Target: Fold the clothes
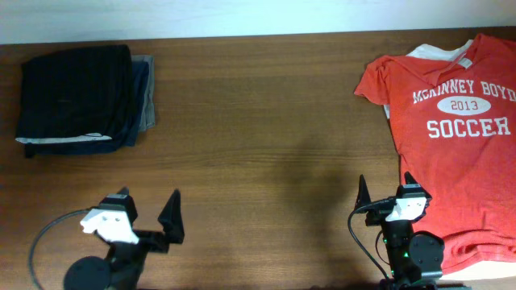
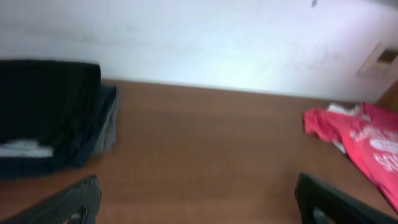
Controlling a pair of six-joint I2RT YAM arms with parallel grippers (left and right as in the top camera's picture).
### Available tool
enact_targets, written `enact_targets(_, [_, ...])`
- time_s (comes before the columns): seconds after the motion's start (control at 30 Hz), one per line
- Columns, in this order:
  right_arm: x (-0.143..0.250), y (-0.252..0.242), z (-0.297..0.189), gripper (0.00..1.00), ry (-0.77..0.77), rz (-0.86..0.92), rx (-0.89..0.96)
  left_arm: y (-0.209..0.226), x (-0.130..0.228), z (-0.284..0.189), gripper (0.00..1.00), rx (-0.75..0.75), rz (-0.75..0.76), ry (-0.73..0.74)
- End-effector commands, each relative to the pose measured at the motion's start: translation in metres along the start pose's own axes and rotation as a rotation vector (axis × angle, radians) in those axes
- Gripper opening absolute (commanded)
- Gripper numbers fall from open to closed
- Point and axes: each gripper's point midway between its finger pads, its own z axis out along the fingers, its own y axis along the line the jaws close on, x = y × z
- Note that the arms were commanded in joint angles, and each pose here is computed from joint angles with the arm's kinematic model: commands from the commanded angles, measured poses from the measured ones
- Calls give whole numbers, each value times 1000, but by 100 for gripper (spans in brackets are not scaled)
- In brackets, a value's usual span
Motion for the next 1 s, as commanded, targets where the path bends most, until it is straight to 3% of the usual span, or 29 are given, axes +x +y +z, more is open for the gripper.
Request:
enact_targets(0.0, [2, -3, 0, 98, 3, 2, 14, 7, 20, 21, 99, 9, 23, -83])
enact_targets(0.27, [2, -3, 0, 98, 3, 2, 14, 17, 52, 50, 99, 43, 39, -256])
enact_targets(0.63, [2, -3, 0, 98, 3, 2, 14, 44, 101, 63, 99, -74, 22, -149])
enact_targets(0.87, [2, -3, 0, 98, 3, 2, 14, 35, 105, 64, 99, -43, 212, -131])
enact_targets(0.97, [2, -3, 0, 98, 3, 2, 14, 32, 106, 64, 99, -30, 218, -129])
